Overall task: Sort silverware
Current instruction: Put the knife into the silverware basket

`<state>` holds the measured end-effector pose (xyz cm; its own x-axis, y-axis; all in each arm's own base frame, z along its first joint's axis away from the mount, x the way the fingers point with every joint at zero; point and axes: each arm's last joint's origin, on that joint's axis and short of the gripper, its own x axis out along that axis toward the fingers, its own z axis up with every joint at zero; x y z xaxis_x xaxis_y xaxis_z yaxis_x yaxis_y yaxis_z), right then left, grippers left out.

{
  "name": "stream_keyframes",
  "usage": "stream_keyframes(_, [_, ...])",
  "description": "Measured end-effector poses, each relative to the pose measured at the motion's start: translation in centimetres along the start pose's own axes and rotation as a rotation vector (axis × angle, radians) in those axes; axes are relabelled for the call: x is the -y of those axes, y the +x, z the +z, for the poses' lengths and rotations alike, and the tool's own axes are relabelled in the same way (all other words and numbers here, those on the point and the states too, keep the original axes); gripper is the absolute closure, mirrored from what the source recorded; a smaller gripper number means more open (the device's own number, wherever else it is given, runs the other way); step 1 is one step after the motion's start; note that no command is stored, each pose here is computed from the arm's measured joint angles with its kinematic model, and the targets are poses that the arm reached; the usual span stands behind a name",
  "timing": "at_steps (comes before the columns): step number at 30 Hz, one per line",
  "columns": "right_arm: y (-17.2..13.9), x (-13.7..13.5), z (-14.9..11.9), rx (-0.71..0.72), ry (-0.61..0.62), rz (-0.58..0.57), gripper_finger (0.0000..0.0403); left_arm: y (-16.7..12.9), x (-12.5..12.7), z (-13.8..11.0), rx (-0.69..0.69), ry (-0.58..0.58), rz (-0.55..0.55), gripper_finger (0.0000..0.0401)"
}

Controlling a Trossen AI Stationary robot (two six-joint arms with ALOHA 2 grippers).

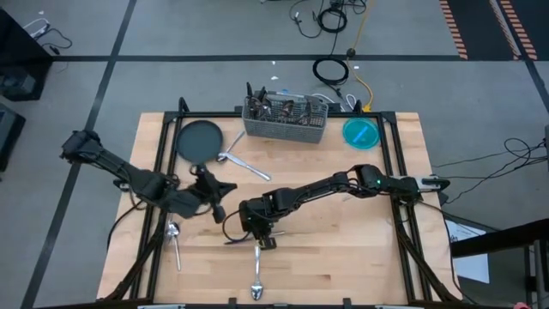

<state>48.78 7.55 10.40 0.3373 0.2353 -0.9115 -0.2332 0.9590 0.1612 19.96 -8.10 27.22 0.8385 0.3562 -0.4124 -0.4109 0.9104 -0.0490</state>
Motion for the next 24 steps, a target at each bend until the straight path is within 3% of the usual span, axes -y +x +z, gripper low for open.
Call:
stream_keyframes(7, [-0.3, 1.0, -0.4, -0.038, -0.029, -0.013, 0.0403, 2.4, 1.4, -2.8, -0.155, 0.143, 0.037, 0.0392])
stream_keyframes(12, [-0.6, 1.6, -0.8, -0.078, -0.043, -0.017, 0.0403, 2.2, -0.1, -4.7, -0.289, 0.183, 0.204, 0.0392])
stream_keyframes(16, [-2.4, 1.4, -0.6, -0.089, -0.103, -0.039, 0.0403, 0.4, -1.8, -4.4, -0.232, 0.079, 0.330, 0.0393])
stream_keyframes(20, [-4.8, 0.3, -0.3, -0.077, -0.122, -0.080, 0.0403, -1.1, -3.0, -3.3, -0.130, 0.026, 0.352, 0.0392])
stream_keyframes(24, [-4.9, -2.7, 0.9, 0.031, -0.199, -0.048, 0.0402, -2.2, -3.9, -2.3, -0.061, 0.025, 0.351, 0.0393])
